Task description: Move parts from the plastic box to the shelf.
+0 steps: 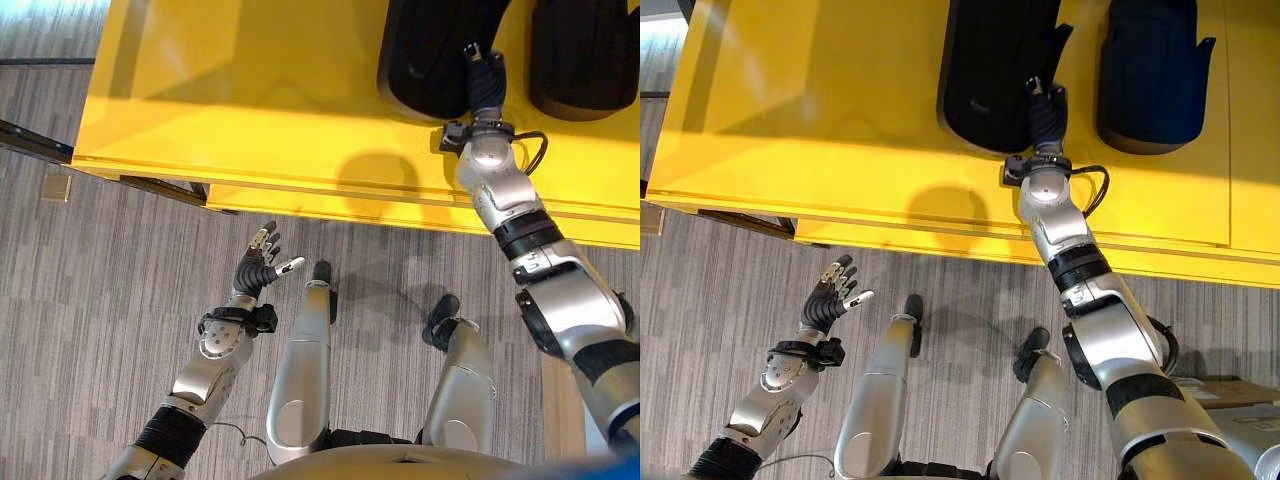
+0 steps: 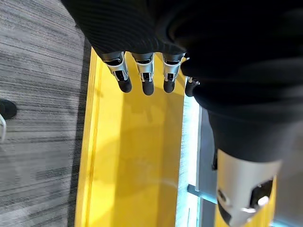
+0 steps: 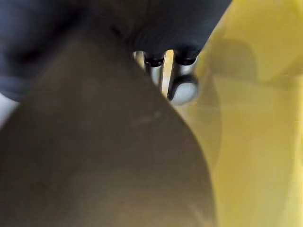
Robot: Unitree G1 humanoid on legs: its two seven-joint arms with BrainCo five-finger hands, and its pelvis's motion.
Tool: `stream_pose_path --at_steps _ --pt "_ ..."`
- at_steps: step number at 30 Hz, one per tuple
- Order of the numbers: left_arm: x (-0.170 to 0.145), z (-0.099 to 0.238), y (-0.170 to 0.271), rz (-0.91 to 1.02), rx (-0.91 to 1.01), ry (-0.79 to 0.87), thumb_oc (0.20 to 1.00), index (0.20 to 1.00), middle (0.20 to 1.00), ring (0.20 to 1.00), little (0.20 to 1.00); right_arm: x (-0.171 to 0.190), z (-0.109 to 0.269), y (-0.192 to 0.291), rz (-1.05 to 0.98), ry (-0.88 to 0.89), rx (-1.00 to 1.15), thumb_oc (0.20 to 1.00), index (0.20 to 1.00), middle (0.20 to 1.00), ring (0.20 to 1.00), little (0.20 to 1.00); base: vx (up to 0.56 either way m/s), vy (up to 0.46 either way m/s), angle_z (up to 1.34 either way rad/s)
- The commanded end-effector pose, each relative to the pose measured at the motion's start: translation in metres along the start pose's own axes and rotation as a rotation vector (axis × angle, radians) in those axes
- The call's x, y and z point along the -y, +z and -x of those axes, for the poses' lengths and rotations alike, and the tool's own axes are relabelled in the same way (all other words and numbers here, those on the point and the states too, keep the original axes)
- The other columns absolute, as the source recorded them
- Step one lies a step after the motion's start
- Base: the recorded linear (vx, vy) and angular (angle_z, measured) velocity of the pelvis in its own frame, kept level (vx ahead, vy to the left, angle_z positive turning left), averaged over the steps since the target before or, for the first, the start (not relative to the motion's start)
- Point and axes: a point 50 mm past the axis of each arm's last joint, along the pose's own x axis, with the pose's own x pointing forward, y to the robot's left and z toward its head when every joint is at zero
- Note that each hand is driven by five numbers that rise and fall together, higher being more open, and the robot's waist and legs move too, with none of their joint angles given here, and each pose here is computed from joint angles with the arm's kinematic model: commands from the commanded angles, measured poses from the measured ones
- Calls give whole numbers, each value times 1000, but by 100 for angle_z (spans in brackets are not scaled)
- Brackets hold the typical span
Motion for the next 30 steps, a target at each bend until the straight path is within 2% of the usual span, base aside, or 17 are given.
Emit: stream_pose_path --at_steps 1,17,30 --pt "3 2 22 10 112 -36 1000 1000 1000 1000 1000 22 -14 23 -35 -66 63 200 200 200 200 200 0 0 0" --pt "11 -10 34 33 173 -38 1000 1000 1000 1000 1000 35 -26 3 126 -100 -80 200 200 200 200 200 13 -6 0" --pt "15 -14 39 40 198 -40 1000 1000 1000 1000 1000 18 -22 -3 151 -57 -93 200 200 200 200 200 0 0 0"
